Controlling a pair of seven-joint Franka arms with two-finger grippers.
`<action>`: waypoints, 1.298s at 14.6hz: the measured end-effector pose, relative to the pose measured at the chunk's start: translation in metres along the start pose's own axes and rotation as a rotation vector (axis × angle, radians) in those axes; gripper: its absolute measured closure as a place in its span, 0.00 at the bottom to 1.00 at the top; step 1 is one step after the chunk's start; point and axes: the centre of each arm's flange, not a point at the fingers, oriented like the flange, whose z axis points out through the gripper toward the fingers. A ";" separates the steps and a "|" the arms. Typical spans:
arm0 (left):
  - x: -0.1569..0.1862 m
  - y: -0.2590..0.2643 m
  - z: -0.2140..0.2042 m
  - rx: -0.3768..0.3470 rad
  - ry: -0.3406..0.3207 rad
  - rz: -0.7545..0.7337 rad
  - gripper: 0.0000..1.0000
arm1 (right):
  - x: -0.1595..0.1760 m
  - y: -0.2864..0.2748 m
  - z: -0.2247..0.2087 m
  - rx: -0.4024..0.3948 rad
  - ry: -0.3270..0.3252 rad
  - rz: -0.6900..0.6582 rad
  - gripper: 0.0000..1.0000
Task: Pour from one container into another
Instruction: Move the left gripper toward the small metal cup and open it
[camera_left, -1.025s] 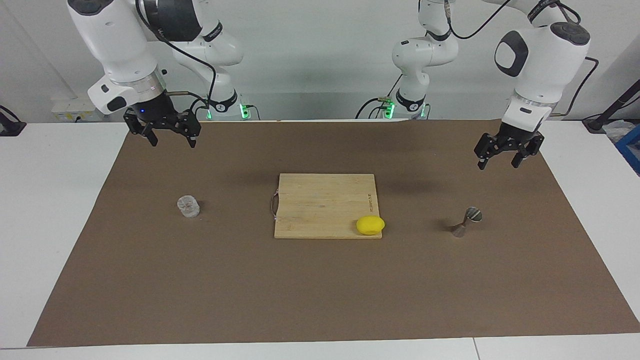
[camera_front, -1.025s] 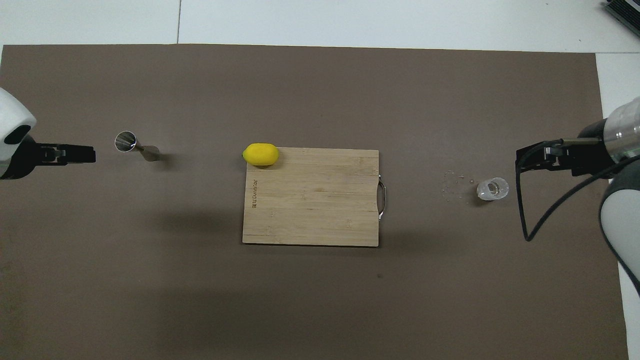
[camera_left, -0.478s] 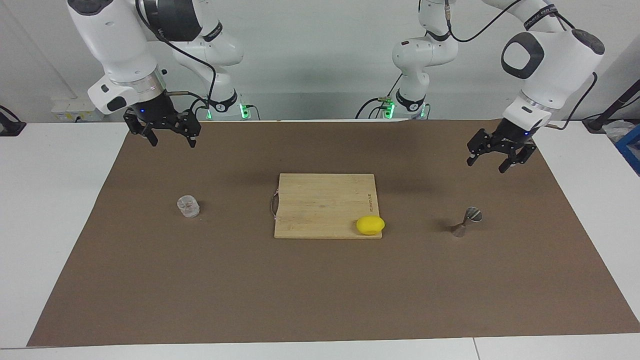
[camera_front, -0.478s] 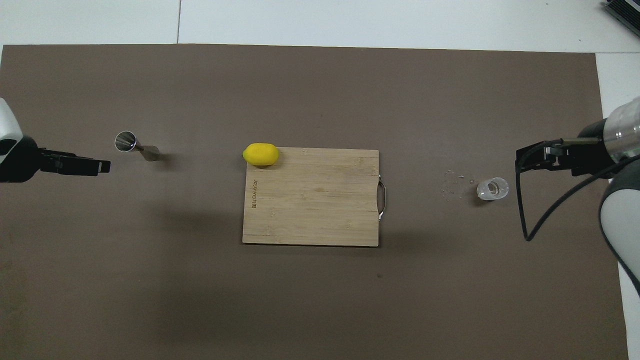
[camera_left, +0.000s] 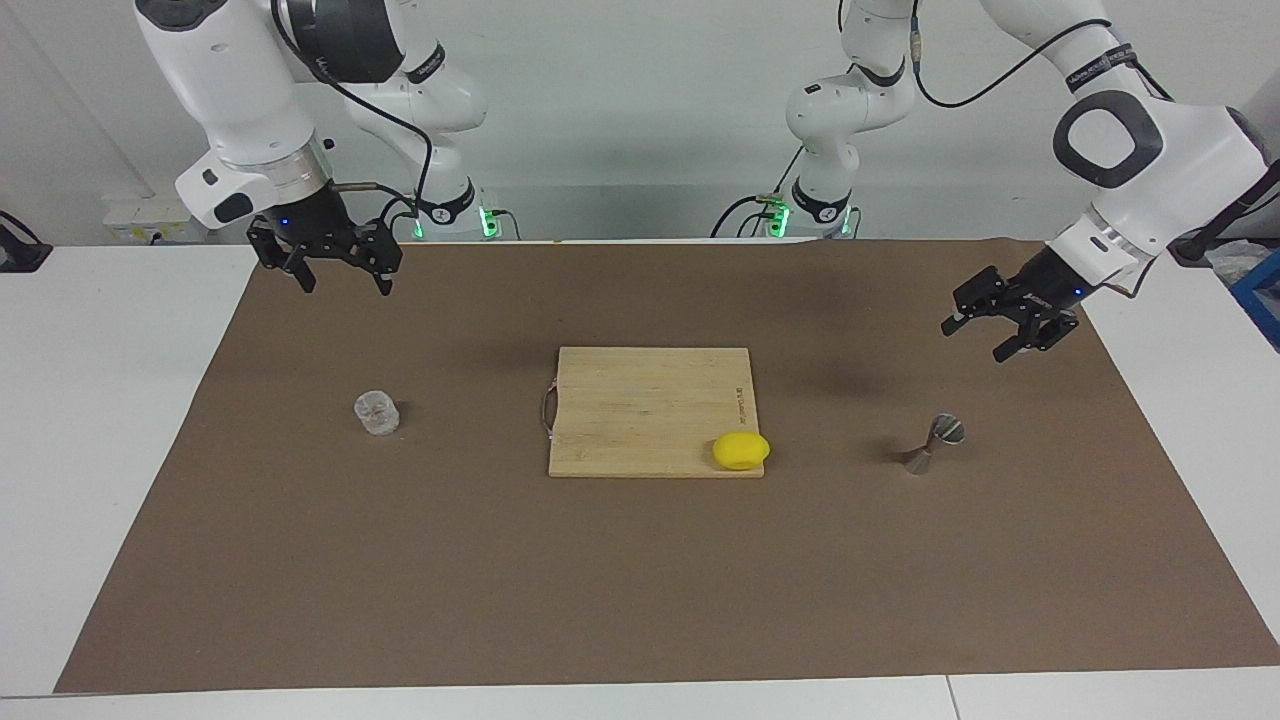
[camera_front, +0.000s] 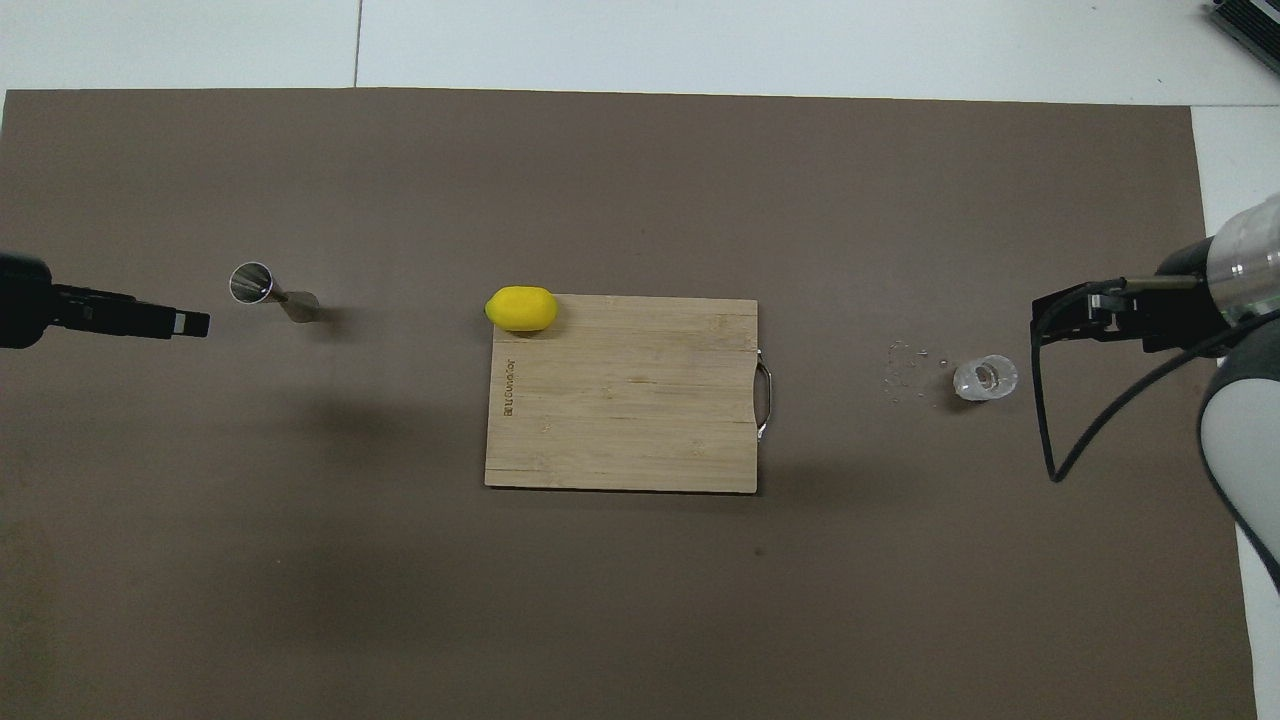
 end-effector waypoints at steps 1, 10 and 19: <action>0.002 -0.007 0.001 -0.014 0.010 0.028 0.00 | 0.000 0.000 0.000 0.000 0.000 0.000 0.00; 0.008 -0.089 0.025 -0.194 0.068 0.194 0.00 | 0.000 0.000 0.000 0.000 0.000 0.000 0.00; -0.001 -0.121 0.054 -0.365 0.162 0.423 0.00 | 0.000 0.000 0.000 0.000 0.000 0.000 0.00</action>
